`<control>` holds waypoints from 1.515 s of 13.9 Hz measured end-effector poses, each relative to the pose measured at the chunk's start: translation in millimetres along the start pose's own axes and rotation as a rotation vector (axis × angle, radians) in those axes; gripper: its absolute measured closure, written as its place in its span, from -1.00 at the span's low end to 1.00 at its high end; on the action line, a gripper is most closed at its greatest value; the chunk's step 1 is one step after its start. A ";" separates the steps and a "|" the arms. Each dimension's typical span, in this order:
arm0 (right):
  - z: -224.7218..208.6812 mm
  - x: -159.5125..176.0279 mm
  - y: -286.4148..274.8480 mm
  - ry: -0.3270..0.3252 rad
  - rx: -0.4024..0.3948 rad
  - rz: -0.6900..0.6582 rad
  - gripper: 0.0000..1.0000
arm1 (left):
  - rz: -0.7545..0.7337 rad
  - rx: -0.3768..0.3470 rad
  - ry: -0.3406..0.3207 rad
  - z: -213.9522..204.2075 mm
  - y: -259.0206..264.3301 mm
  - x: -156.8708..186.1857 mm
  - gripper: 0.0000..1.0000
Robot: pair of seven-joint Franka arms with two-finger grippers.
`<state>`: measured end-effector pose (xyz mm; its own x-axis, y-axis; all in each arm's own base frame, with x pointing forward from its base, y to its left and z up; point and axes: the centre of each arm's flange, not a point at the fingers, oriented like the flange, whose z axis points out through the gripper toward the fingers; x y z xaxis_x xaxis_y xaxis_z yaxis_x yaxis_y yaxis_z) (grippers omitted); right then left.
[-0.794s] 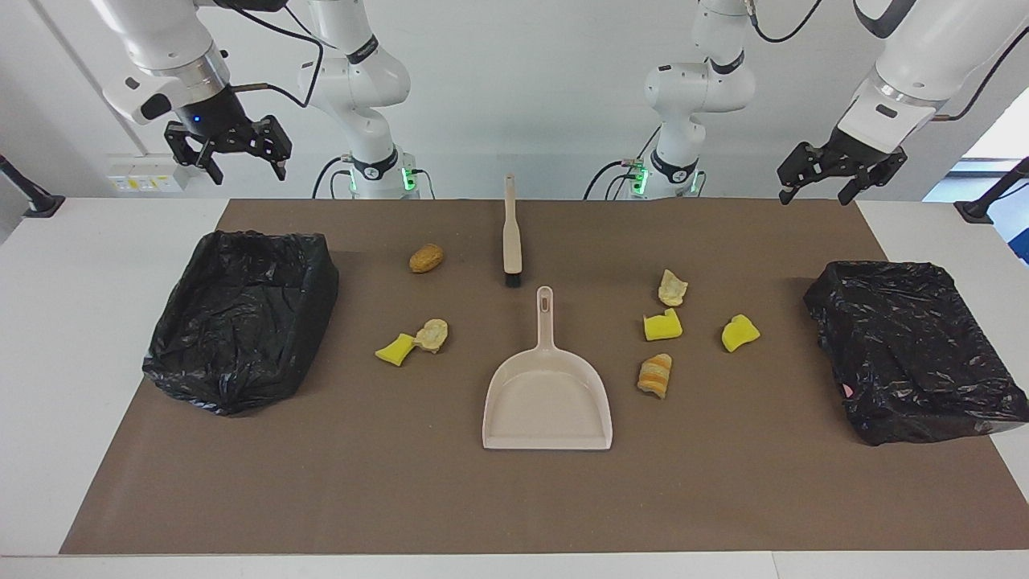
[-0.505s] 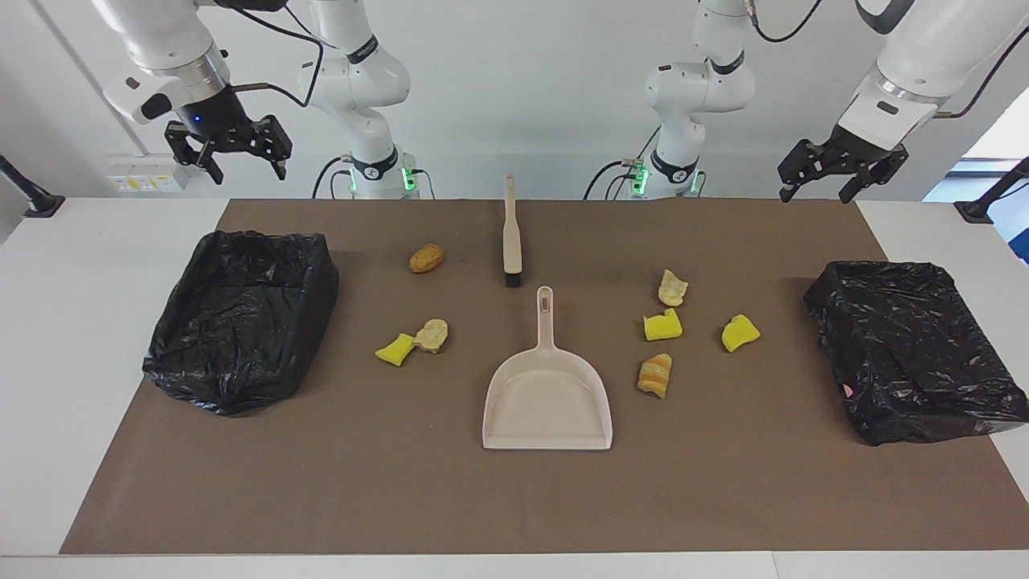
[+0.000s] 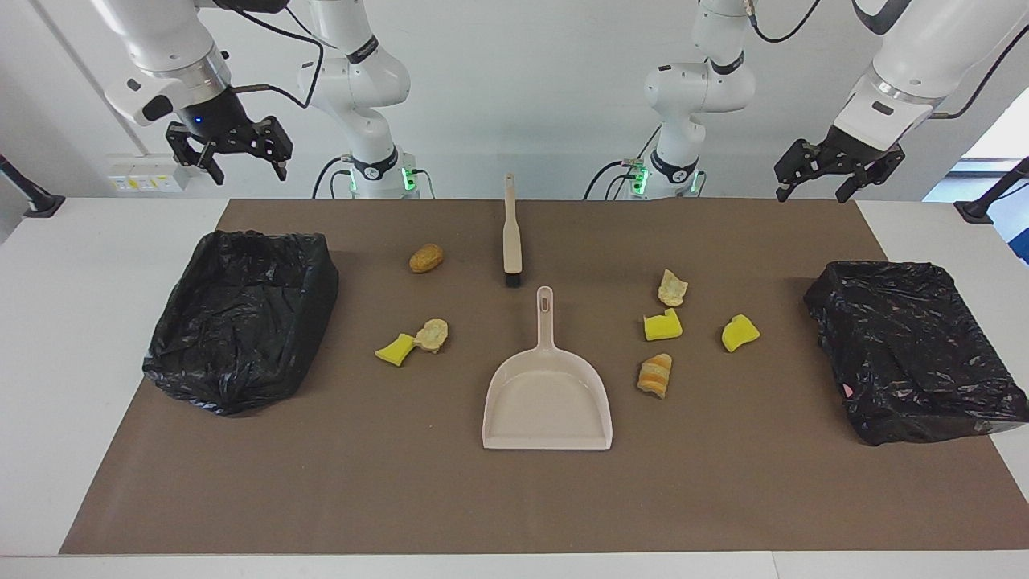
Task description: Sweep and dump trash in bin
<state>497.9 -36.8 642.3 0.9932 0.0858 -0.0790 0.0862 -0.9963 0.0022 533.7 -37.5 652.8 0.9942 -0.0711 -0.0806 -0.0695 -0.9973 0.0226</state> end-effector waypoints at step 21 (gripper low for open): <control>1.4 -2.3 -0.2 -0.003 0.001 0.000 -1.00 | -0.005 -0.001 0.002 -0.9 -2.9 0.0 -1.00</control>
<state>495.5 -36.9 641.1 0.9929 0.0860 -0.0820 0.0864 -0.9963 0.0010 534.0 -34.6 653.7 0.9948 -0.0659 -0.0783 -0.0643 -0.9977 0.0227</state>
